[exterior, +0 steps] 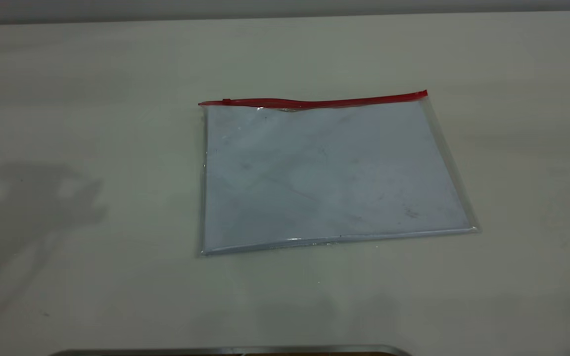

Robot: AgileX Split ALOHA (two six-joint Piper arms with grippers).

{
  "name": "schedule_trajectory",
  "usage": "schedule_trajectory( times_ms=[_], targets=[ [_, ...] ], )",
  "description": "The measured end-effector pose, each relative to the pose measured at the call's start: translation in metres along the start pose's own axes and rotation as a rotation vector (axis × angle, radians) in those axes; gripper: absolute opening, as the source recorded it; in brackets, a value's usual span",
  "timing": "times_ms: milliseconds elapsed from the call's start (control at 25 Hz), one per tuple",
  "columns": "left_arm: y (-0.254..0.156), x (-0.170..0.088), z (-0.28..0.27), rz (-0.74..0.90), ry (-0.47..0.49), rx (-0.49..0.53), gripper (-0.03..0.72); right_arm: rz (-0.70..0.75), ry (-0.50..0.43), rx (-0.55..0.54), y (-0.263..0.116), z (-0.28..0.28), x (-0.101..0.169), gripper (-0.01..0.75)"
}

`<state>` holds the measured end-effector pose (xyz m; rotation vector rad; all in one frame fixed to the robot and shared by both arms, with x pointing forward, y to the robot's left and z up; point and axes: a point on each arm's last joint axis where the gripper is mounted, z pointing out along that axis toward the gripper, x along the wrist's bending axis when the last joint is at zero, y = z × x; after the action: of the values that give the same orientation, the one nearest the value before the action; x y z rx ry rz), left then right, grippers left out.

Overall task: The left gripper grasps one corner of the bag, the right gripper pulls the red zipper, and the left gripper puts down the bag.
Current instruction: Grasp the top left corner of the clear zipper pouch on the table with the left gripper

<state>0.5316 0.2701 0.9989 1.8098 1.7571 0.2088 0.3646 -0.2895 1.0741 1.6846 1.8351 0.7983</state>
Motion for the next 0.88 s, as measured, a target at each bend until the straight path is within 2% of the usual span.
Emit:
schedule_trajectory(
  times_ms=[280,640,880],
  targets=[
    [0.018,0.011,0.076,0.032,-0.126,0.054,0.582,0.013,-0.004,0.05,0.015,0.045,-0.003,0.584],
    [0.0,0.024,0.157,0.027,-0.277,0.094,0.582,0.028,-0.007,0.173,0.016,0.101,-0.006,0.584],
    [-0.014,0.03,0.198,-0.002,-0.357,0.075,0.582,0.032,-0.008,0.196,0.014,0.113,-0.007,0.584]
  ],
)
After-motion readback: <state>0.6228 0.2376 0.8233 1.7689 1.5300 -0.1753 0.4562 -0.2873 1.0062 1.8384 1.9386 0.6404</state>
